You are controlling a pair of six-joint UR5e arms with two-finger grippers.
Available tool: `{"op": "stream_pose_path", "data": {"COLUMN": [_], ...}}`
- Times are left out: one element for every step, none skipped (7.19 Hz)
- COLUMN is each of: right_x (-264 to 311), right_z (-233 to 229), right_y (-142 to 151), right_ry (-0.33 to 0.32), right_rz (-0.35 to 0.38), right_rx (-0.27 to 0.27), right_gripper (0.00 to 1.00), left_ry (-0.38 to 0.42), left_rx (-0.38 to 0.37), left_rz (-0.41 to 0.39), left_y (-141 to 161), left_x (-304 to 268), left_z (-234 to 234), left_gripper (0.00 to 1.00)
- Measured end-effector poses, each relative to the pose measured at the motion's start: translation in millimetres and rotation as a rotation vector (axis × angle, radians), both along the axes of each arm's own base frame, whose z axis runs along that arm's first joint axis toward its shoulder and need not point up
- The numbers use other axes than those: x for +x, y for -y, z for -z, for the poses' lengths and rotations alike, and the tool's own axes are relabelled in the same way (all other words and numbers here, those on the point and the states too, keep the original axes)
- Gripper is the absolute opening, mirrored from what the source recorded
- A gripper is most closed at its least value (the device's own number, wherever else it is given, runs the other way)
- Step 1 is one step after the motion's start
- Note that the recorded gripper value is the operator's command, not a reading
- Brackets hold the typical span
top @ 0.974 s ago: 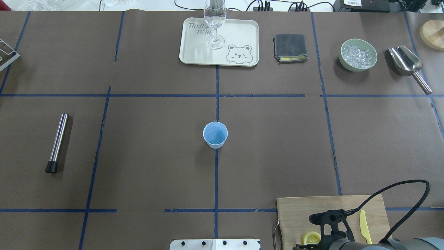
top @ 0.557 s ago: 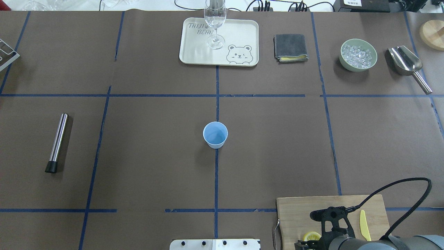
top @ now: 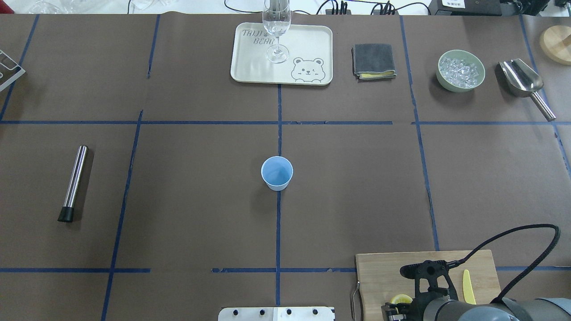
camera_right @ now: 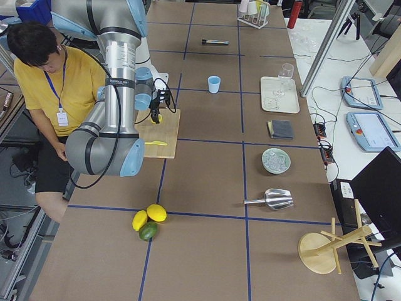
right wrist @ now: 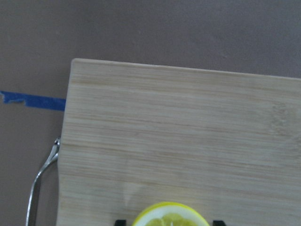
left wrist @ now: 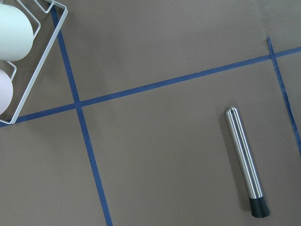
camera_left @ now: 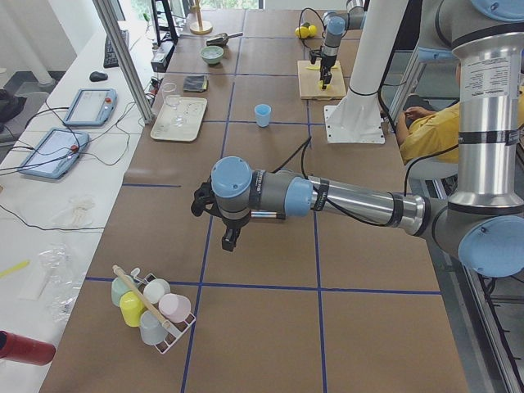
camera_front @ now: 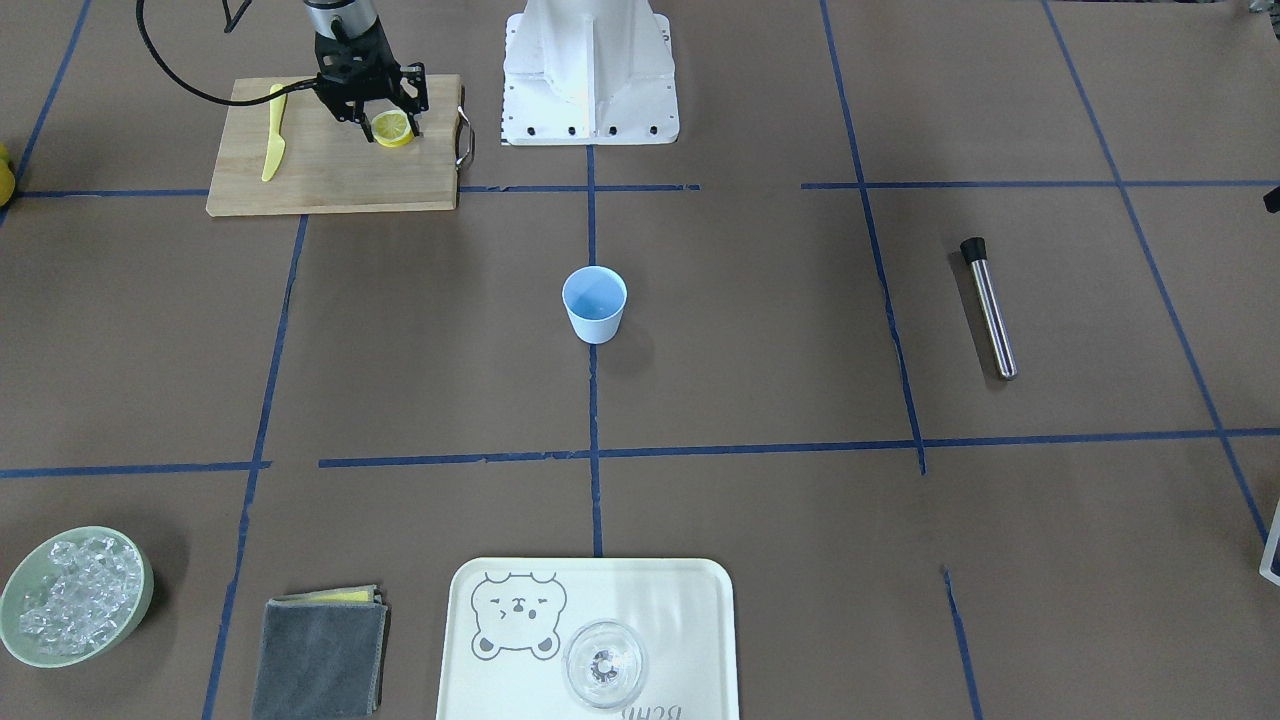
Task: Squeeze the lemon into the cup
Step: 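Grasp the lemon slice with the right gripper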
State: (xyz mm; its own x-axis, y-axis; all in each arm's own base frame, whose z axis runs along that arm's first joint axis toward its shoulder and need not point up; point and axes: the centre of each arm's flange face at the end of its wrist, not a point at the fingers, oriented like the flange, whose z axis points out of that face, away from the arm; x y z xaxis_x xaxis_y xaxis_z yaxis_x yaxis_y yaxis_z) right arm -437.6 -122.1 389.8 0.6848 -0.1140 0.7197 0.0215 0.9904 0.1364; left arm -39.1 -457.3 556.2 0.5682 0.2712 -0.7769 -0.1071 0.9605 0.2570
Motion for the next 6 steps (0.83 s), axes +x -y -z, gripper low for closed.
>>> {"op": "stream_pose_path", "data": {"right_x": [5,9,12,16,23,32], "right_z": [4,8,12,16,18,19], "right_y": [5,7,8,8,9,9], "right_ry": [0.006,0.012,0.019,0.024,0.027,0.026], "right_rz": [-0.010,-0.015,-0.016,-0.017,-0.018,-0.018], "right_rx": [-0.001,-0.003,-0.003,-0.004,-0.005,-0.005], "right_gripper": [0.55,0.55,0.55,0.55,0.55,0.55], "left_ry": [0.000,0.000,0.000,0.000,0.000,0.000], "left_rx": [-0.001,-0.003,-0.003,-0.004,-0.004,-0.004], "left_rz": [0.000,0.000,0.001,0.001,0.002,0.002], "left_y": [-1,-2,-2,-3,-3,-3], "left_x": [0,0,0,-1,-1,-1], "left_z": [0,-1,-1,-1,-1,-1], "left_gripper": [1.00,1.00,1.00,1.00,1.00,1.00]}}
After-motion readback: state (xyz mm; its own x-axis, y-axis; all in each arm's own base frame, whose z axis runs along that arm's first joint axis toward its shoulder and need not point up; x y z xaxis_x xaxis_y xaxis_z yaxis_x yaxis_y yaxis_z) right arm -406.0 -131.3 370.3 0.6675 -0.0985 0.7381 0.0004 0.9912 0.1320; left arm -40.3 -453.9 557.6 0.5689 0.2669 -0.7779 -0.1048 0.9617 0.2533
